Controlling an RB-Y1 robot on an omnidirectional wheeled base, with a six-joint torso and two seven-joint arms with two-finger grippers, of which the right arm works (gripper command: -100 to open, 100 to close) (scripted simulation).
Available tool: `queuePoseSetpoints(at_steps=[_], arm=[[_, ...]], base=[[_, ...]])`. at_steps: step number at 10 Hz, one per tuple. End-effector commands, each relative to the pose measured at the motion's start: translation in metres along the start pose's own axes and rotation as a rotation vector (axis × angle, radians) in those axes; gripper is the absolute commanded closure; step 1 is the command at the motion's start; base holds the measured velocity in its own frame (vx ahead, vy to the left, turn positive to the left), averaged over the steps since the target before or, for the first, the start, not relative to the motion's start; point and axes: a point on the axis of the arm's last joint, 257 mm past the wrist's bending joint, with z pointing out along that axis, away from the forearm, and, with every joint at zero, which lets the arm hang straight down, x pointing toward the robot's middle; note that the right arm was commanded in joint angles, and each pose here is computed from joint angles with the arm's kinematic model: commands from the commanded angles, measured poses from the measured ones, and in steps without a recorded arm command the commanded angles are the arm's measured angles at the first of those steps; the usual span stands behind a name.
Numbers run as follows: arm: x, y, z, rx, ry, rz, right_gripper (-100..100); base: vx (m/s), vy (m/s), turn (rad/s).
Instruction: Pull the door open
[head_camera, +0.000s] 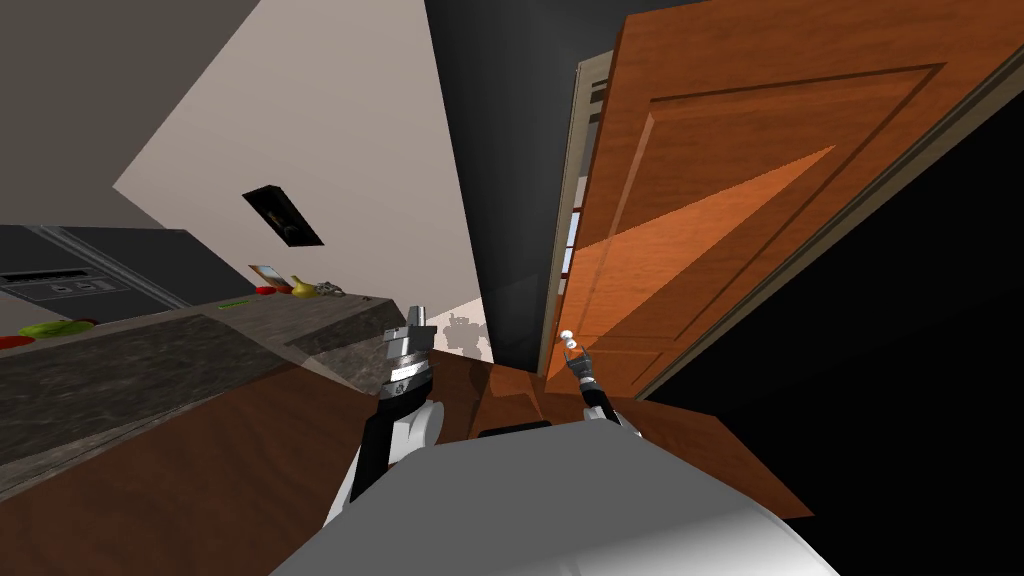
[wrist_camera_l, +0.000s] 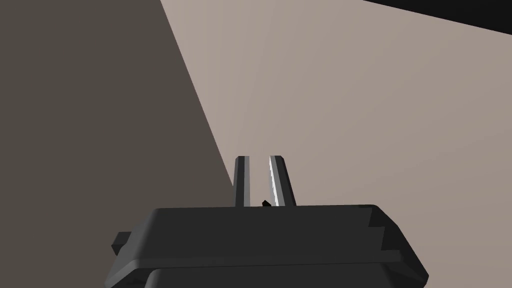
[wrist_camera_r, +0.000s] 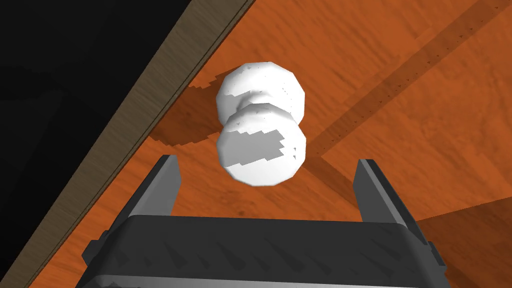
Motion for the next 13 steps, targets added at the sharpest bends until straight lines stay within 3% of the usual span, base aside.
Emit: queuePoseSetpoints(at_steps=[1, 13], arm=[[0.0, -0.001, -0.0002, -0.001, -0.002, 0.046, -100], [0.004, -0.012, -0.0033, -0.01, -0.025, 0.459, -100]], base=[[-0.056, -0.018, 0.013], [-0.056, -0.016, 0.03]])
